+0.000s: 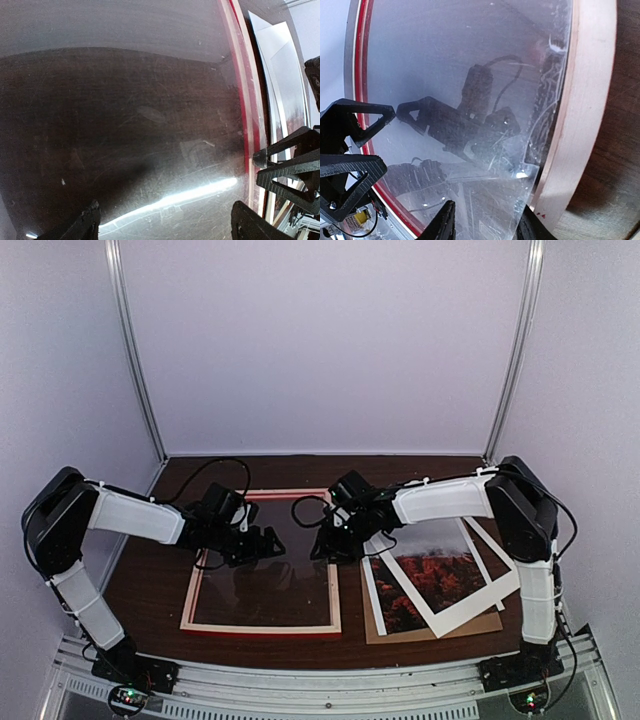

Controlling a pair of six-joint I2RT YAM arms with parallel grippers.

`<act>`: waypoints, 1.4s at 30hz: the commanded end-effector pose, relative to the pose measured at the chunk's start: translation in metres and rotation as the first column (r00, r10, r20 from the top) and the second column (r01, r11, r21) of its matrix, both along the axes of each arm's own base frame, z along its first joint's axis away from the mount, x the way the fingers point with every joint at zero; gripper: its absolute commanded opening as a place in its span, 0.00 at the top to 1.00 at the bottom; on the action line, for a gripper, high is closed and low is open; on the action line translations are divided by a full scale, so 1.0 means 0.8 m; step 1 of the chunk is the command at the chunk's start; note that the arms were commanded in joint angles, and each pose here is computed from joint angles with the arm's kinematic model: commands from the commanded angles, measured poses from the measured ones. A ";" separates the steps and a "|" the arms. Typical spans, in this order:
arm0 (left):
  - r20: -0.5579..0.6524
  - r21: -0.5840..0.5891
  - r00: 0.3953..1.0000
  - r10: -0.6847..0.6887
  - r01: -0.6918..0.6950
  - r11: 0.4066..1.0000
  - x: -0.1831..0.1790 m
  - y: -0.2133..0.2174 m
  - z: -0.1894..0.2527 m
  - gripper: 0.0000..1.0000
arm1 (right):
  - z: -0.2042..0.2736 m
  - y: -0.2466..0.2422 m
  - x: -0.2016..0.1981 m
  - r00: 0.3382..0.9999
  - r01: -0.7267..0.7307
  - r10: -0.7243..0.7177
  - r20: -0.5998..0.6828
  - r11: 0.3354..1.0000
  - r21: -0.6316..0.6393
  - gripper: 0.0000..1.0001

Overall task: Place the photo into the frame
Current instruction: Place the glass panel at the frame body.

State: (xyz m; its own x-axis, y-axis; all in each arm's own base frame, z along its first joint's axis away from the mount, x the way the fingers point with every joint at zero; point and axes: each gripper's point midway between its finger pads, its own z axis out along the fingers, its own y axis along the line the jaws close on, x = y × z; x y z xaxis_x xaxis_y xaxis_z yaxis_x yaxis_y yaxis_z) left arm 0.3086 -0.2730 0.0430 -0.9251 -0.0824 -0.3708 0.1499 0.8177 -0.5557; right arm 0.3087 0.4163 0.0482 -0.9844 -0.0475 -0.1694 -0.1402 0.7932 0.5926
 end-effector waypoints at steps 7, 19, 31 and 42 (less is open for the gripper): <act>-0.007 0.046 1.000 0.001 -0.001 0.999 -0.007 0.011 -0.008 0.09 | 0.042 -0.015 0.020 0.992 0.008 0.000 0.125 0.998 -0.065 0.59; 0.001 0.043 1.000 -0.001 0.001 0.999 -0.006 0.010 -0.003 0.09 | 0.052 0.000 0.019 0.988 -0.026 0.034 0.151 0.998 -0.054 0.59; 0.122 -0.001 0.991 -0.054 0.054 0.999 0.009 -0.005 0.054 0.06 | 0.052 -0.010 0.013 0.983 -0.041 0.058 0.172 0.994 -0.102 0.59; 0.284 0.226 0.954 -0.097 0.031 0.974 0.027 0.039 0.125 0.02 | 0.077 -0.096 0.016 0.959 0.023 0.055 0.279 0.963 -0.270 0.58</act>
